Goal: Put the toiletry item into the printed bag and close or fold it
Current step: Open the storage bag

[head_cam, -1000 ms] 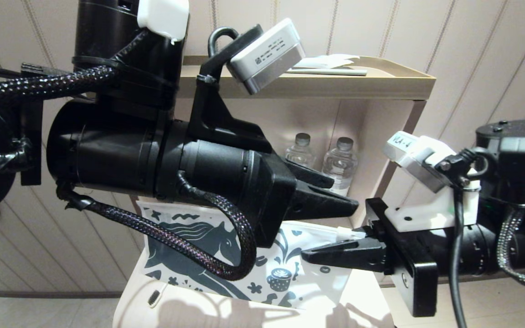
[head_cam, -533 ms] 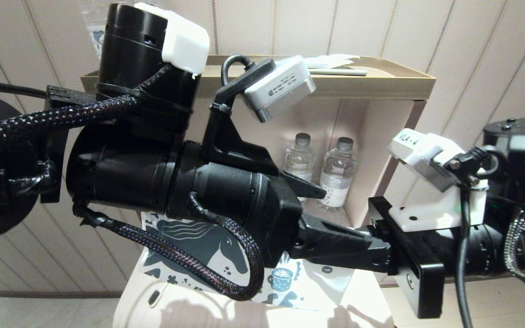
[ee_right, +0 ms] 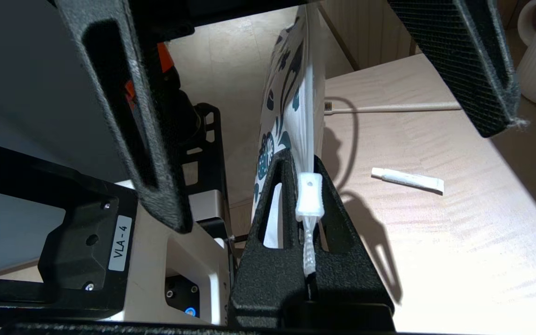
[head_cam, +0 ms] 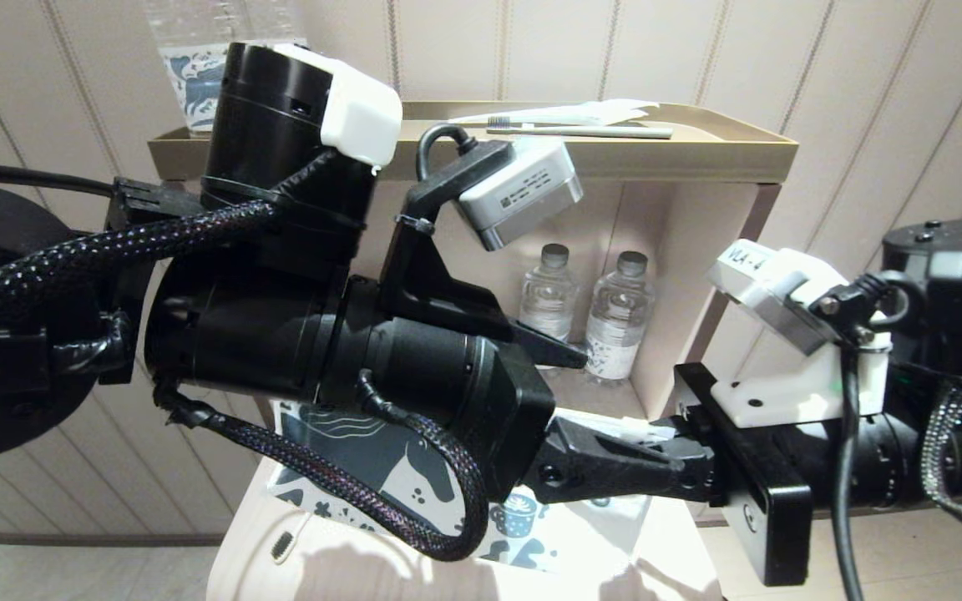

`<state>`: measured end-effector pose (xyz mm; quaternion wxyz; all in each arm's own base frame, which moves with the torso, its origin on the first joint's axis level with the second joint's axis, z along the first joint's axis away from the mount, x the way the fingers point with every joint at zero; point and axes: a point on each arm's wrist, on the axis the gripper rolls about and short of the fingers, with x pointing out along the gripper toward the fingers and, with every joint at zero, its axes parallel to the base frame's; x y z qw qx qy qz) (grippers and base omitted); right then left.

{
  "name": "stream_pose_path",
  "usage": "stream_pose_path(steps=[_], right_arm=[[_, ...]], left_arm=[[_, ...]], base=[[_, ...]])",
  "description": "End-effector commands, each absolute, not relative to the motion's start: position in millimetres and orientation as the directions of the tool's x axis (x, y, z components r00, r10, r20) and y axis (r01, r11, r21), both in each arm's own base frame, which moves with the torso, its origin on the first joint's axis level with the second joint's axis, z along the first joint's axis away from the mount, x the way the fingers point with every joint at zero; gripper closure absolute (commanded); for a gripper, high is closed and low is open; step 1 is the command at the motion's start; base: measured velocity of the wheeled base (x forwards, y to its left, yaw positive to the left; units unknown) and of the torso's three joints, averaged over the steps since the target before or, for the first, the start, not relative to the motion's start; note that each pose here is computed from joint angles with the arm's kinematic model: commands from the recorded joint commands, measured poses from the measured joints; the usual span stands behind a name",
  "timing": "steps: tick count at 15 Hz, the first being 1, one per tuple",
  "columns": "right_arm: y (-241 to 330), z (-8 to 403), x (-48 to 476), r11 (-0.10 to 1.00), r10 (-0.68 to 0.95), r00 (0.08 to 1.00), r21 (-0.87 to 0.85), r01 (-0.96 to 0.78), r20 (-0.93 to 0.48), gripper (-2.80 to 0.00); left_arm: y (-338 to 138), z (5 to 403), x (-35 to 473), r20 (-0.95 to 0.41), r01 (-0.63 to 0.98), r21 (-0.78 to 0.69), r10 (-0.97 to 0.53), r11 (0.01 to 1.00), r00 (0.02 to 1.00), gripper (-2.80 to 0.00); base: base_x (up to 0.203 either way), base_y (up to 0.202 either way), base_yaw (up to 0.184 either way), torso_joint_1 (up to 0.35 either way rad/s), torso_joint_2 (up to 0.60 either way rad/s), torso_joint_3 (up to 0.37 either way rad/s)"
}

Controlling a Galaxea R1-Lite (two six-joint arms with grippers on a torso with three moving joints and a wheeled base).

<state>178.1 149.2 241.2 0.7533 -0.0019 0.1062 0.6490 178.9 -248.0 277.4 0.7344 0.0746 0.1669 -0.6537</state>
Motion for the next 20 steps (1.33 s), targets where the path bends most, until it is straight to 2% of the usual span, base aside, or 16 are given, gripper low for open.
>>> stream_pose_path(steps=[1, 12, 13, 20], right_arm=[[149.8, 241.3, 178.6, 0.152, 0.978, 0.13, 0.134, -0.979, -0.161, 0.0], [150.0, 240.6, 178.8, 0.152, 0.978, 0.13, 0.135, -0.979, -0.162, 0.0], [150.0, 240.6, 178.8, 0.151, 0.978, 0.128, 0.135, -0.979, -0.161, 0.0], [150.2, 240.4, 179.2, 0.152, 0.978, 0.13, 0.135, -0.979, -0.162, 0.0]], left_arm=[[-248.7, 273.0, 179.6, -0.359, 0.985, -0.095, -0.928, 0.147, 0.104, -2.8], [-247.6, 276.0, 179.2, -0.345, 0.986, -0.057, -0.93, 0.155, 0.126, -2.8], [-247.6, 275.3, 179.2, -0.346, 0.986, -0.058, -0.93, 0.155, 0.126, 0.0], [-247.2, 275.2, 178.6, -0.345, 0.987, -0.065, -0.932, 0.145, 0.114, 0.0]], base=[[0.0, 0.0, 0.0, 0.0, 0.0, 0.0], [0.0, 0.0, 0.0, 0.0, 0.0, 0.0], [0.0, 0.0, 0.0, 0.0, 0.0, 0.0], [0.0, 0.0, 0.0, 0.0, 0.0, 0.0]])
